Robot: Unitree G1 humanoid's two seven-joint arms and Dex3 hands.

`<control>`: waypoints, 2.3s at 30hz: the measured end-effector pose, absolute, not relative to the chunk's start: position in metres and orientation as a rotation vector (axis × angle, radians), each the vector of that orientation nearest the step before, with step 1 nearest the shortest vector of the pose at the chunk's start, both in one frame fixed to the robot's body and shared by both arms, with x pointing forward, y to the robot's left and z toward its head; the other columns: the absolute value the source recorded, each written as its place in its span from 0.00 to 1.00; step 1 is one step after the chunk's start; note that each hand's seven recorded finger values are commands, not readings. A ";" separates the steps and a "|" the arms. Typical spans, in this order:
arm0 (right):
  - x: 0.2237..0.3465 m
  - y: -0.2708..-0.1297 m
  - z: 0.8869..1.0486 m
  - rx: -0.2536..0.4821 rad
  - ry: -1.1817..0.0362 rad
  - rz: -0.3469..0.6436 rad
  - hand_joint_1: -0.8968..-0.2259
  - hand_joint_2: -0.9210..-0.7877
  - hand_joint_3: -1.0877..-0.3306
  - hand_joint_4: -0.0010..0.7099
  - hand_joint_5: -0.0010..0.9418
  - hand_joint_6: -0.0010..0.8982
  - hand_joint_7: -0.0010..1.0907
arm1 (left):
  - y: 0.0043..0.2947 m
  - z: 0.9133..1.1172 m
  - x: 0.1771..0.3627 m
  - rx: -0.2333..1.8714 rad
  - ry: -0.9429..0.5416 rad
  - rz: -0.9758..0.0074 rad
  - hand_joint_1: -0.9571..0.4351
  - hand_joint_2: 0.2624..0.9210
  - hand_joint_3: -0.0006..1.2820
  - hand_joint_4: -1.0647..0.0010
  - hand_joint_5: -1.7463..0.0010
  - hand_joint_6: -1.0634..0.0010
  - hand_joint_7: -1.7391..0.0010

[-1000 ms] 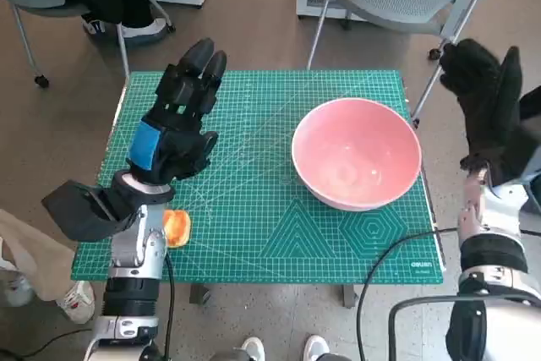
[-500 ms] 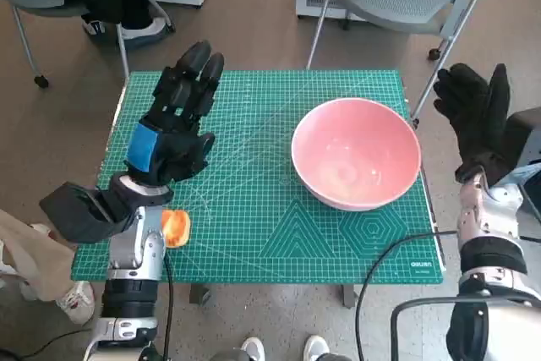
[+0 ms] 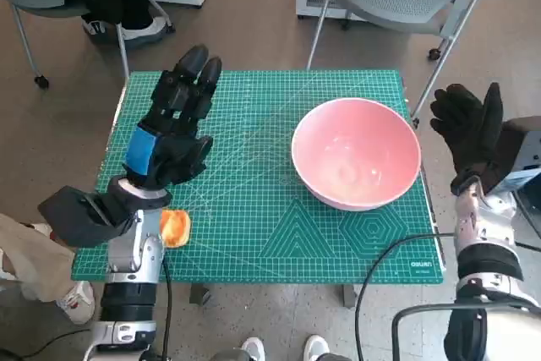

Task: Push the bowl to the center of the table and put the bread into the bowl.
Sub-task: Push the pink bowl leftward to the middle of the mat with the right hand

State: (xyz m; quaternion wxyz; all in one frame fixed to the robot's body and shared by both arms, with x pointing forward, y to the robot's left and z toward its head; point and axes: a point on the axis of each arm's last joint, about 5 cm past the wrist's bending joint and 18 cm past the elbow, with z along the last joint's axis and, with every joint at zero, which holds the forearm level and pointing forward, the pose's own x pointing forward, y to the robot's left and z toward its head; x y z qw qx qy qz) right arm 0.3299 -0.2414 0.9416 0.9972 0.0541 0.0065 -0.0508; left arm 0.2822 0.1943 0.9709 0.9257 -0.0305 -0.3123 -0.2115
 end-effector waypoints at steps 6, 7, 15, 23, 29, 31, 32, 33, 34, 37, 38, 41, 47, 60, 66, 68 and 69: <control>0.329 -0.240 0.939 0.117 0.018 -0.103 0.30 0.00 0.32 0.06 0.00 0.18 0.03 | 0.195 0.970 0.282 -0.061 -0.638 -0.432 0.18 1.00 0.33 0.95 1.00 0.97 0.81; 0.329 -0.240 0.939 0.117 0.019 -0.103 0.30 0.00 0.32 0.06 0.00 0.18 0.03 | 0.195 0.971 0.282 -0.060 -0.638 -0.431 0.18 1.00 0.33 0.95 1.00 0.97 0.81; 0.328 -0.236 0.934 0.125 0.026 -0.096 0.32 0.00 0.31 0.06 0.00 0.18 0.02 | 0.197 0.971 0.282 -0.053 -0.637 -0.424 0.19 1.00 0.33 0.95 1.00 0.97 0.81; 0.328 -0.227 0.930 0.145 0.028 -0.078 0.32 0.00 0.31 0.09 0.01 0.21 0.03 | 0.197 0.971 0.282 -0.056 -0.627 -0.424 0.19 1.00 0.33 0.95 1.00 0.97 0.82; 0.329 -0.220 0.927 0.164 0.024 -0.066 0.30 0.00 0.33 0.10 0.01 0.23 0.04 | 0.198 0.971 0.282 -0.053 -0.625 -0.423 0.19 1.00 0.33 0.95 1.00 0.97 0.82; 0.329 -0.217 0.926 0.171 0.023 -0.061 0.29 0.00 0.33 0.10 0.01 0.23 0.03 | 0.198 0.971 0.282 -0.052 -0.624 -0.423 0.19 1.00 0.33 0.95 1.00 0.97 0.82; 0.329 -0.215 0.926 0.174 0.023 -0.057 0.29 0.00 0.33 0.10 0.01 0.23 0.03 | 0.198 0.971 0.282 -0.051 -0.624 -0.423 0.19 1.00 0.33 0.95 1.00 0.96 0.82; 0.329 -0.214 0.926 0.176 0.023 -0.054 0.28 0.00 0.33 0.11 0.01 0.22 0.03 | 0.199 0.971 0.282 -0.051 -0.624 -0.423 0.19 1.00 0.33 0.95 1.00 0.96 0.82; 0.329 -0.213 0.925 0.177 0.023 -0.052 0.28 0.00 0.33 0.11 0.01 0.22 0.03 | 0.199 0.971 0.282 -0.051 -0.624 -0.423 0.19 1.00 0.33 0.95 1.00 0.96 0.82; 0.330 -0.210 0.925 0.181 0.022 -0.044 0.28 0.00 0.33 0.11 0.01 0.21 0.02 | 0.199 0.971 0.282 -0.051 -0.621 -0.422 0.19 1.00 0.33 0.95 1.00 0.96 0.82; 0.330 -0.209 0.924 0.183 0.023 -0.040 0.27 0.00 0.33 0.11 0.01 0.21 0.02 | 0.199 0.970 0.282 -0.051 -0.620 -0.422 0.19 1.00 0.33 0.95 1.00 0.96 0.82; 0.330 -0.205 0.923 0.189 0.024 -0.030 0.27 0.00 0.32 0.12 0.01 0.22 0.03 | 0.200 0.970 0.281 -0.051 -0.615 -0.420 0.19 1.00 0.33 0.95 1.00 0.96 0.82; 0.330 -0.198 0.922 0.211 0.025 -0.012 0.26 0.00 0.33 0.12 0.01 0.25 0.04 | 0.200 0.969 0.281 -0.050 -0.612 -0.419 0.19 1.00 0.33 0.95 1.00 0.95 0.82; 0.332 -0.187 0.921 0.231 0.020 0.025 0.27 0.00 0.32 0.12 0.01 0.23 0.03 | 0.203 0.967 0.278 -0.048 -0.604 -0.408 0.19 1.00 0.34 0.95 1.00 0.95 0.83; 0.334 -0.183 0.924 0.228 0.015 0.039 0.30 0.00 0.30 0.13 0.01 0.22 0.02 | 0.204 0.968 0.276 -0.041 -0.611 -0.405 0.20 1.00 0.35 0.95 1.00 0.95 0.83; 0.334 -0.181 0.925 0.228 0.013 0.044 0.31 0.00 0.30 0.13 0.01 0.22 0.02 | 0.204 0.968 0.275 -0.040 -0.612 -0.404 0.20 1.00 0.35 0.95 1.00 0.95 0.83; 0.335 -0.180 0.925 0.228 0.012 0.047 0.32 0.00 0.30 0.13 0.01 0.21 0.02 | 0.204 0.968 0.275 -0.040 -0.612 -0.403 0.20 1.00 0.35 0.95 1.00 0.95 0.83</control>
